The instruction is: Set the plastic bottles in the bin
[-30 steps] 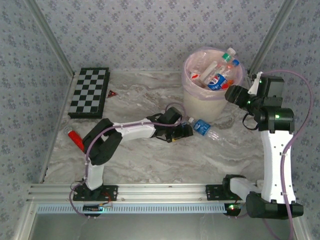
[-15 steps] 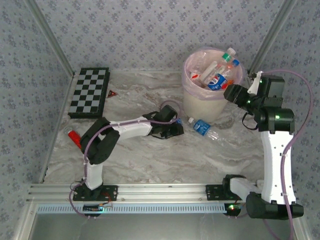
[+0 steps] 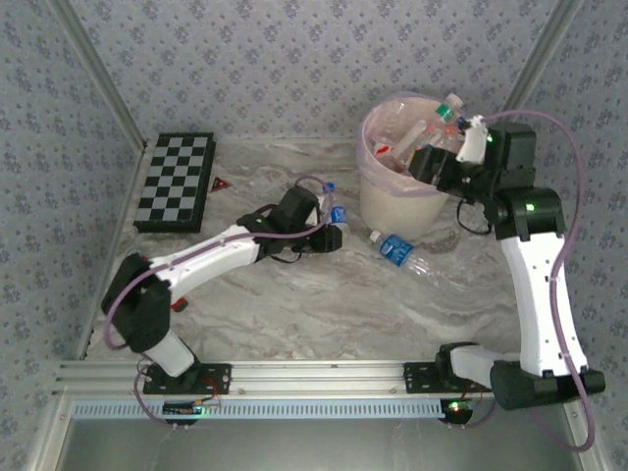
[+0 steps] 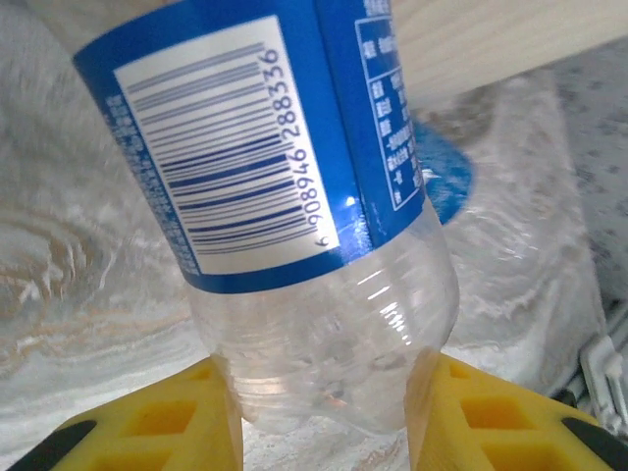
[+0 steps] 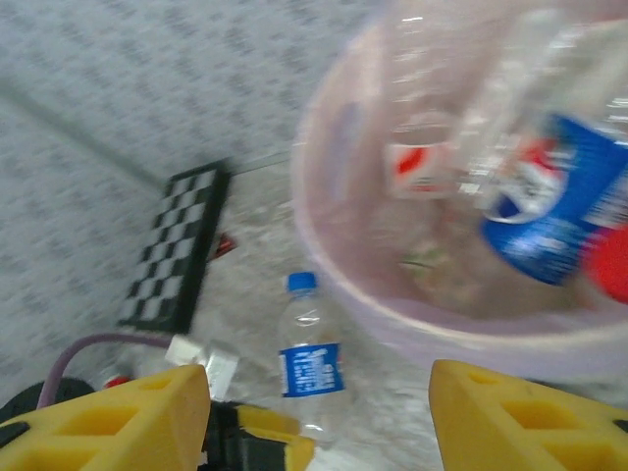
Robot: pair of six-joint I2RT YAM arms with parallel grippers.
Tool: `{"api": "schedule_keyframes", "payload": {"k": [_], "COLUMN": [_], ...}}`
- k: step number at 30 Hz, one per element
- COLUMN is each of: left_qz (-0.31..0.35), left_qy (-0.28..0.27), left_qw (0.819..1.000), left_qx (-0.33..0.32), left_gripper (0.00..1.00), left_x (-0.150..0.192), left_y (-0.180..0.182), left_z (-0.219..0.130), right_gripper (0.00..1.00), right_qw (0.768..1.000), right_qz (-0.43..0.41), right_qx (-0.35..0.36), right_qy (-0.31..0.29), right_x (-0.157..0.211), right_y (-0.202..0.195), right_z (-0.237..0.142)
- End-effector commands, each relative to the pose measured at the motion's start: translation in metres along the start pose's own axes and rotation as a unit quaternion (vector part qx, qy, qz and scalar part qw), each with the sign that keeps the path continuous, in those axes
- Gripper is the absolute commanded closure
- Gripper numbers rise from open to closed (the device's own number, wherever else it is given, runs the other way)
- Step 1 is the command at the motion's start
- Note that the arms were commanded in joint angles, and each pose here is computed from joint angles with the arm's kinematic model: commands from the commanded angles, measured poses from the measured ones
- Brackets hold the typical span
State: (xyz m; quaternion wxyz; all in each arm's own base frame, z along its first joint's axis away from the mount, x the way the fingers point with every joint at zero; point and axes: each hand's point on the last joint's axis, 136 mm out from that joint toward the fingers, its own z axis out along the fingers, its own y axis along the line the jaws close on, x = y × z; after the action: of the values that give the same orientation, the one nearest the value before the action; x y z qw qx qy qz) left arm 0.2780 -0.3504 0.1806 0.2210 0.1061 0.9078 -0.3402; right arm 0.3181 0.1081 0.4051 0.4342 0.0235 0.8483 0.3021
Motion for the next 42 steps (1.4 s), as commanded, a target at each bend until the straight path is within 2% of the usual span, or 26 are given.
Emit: {"api": "schedule_keyframes", "payload": {"k": [1,7,12,14,20,22,24,27,30,31,34,36,40,42], "left_qz": [0.117,0.195,0.196,0.194,0.192,0.191,0.188,0.183,0.182,0.182,0.180,0.179,0.170,0.157], "left_qy": [-0.039,-0.070,-0.090,-0.093,-0.100,-0.101,-0.100,-0.098,-0.103,-0.104,-0.104,-0.100,-0.096,-0.092], "left_qw": [0.991,0.971,0.961,0.958,0.956,0.957,0.958,0.959,0.960,0.961,0.964,0.965,0.970,0.976], "left_qx": [0.052,0.117,0.172,0.188,0.196,0.195,0.194,0.193,0.185,0.181,0.168,0.164,0.143,0.122], "left_gripper": [0.61,0.60,0.60,0.59,0.59,0.59,0.59,0.59,0.57,0.51,0.25,0.14,0.09,0.09], "left_x": [-0.015,-0.028,-0.035,-0.035,-0.036,-0.038,-0.039,-0.038,-0.041,-0.041,-0.041,-0.039,-0.036,-0.036], "left_y": [-0.030,-0.068,-0.092,-0.097,-0.098,-0.099,-0.099,-0.097,-0.095,-0.093,-0.087,-0.084,-0.070,-0.058], "left_z": [-0.043,-0.086,-0.097,-0.098,-0.095,-0.094,-0.093,-0.089,-0.089,-0.088,-0.086,-0.084,-0.078,-0.072], "right_gripper": [0.38,0.36,0.22,0.19,0.20,0.24,0.31,0.45,0.51,0.52,0.57,0.59,0.62,0.66], "right_qw": [0.994,0.976,0.973,0.974,0.967,0.965,0.964,0.967,0.971,0.973,0.980,0.985,0.995,0.996], "right_qz": [-0.034,-0.074,-0.061,-0.058,-0.045,-0.047,-0.047,-0.043,-0.043,-0.044,-0.043,-0.048,-0.056,-0.064], "right_qx": [-0.101,-0.155,-0.158,-0.150,-0.154,-0.159,-0.161,-0.160,-0.161,-0.161,-0.156,-0.144,-0.080,-0.014], "right_qy": [0.034,0.130,0.155,0.160,0.196,0.206,0.207,0.195,0.171,0.161,0.121,0.083,-0.012,-0.055], "right_x": [0.001,0.033,0.046,0.048,0.063,0.067,0.067,0.059,0.041,0.034,0.003,-0.023,-0.077,-0.100], "right_y": [0.052,0.085,0.078,0.072,0.064,0.063,0.063,0.061,0.062,0.063,0.065,0.061,0.034,0.009], "right_z": [0.010,0.047,0.071,0.078,0.097,0.100,0.101,0.098,0.091,0.088,0.077,0.068,0.055,0.055]}}
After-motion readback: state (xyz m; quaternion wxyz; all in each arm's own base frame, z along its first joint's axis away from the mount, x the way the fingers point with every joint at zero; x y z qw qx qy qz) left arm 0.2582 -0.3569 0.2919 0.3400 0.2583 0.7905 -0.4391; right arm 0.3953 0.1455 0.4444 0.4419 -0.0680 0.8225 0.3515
